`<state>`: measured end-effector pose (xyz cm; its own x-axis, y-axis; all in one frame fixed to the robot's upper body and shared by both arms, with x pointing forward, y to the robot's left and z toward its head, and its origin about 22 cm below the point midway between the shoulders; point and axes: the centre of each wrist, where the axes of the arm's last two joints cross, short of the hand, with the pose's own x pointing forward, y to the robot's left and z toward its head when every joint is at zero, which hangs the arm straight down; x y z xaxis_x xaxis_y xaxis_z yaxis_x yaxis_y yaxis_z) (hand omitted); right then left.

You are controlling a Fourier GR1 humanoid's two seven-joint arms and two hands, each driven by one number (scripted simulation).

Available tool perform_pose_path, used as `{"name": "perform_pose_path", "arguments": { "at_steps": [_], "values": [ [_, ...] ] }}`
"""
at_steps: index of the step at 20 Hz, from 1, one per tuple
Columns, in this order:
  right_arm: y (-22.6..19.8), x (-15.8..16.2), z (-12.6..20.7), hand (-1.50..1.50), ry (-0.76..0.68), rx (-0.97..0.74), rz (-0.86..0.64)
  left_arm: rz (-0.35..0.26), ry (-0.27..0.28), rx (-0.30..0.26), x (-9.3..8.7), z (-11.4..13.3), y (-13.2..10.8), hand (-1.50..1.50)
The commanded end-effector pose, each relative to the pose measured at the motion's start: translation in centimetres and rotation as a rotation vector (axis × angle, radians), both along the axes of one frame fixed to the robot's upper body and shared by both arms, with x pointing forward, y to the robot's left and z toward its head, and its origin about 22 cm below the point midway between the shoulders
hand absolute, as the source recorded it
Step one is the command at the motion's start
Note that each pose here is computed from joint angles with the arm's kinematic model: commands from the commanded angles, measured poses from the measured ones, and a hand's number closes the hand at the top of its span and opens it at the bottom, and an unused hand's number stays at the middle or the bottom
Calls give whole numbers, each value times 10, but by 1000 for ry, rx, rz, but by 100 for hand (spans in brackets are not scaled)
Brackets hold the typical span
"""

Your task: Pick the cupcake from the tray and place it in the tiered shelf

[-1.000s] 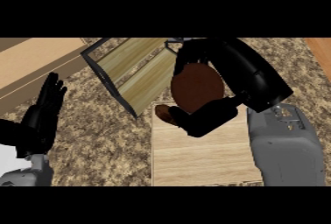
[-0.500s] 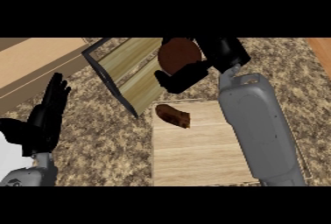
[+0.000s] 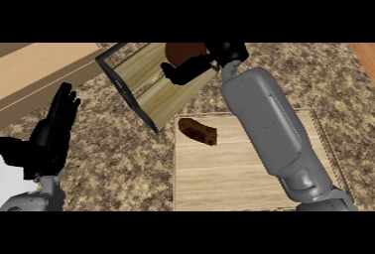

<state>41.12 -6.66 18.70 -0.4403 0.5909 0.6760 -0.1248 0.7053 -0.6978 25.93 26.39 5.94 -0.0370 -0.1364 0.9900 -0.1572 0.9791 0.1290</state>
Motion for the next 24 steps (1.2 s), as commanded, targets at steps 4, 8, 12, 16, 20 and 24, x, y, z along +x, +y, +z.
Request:
{"name": "perform_pose_path", "arguments": {
  "at_steps": [4, 8, 12, 16, 20, 24],
  "values": [
    [18, 20, -26, 150, -35, -40, 1, 0, -3, -9, 11, -11, 16, 0],
    [15, 26, -18, 150, 38, 136, -80, -11, -14, -19, 9, 0, -2, 0],
    [15, 35, -40, -150, 127, 80, -16, -24, -5, -8, 7, -1, -8, 0],
    [21, 39, -31, -150, 138, 83, 22, -12, -14, 0, 4, 7, -5, 0],
    [22, 42, -22, -150, 136, 161, 58, -21, -21, -7, 14, 15, -1, 0],
    [18, 46, -6, -150, 125, 294, 97, -24, -12, -17, 5, 4, -3, 0]
  ]
}}
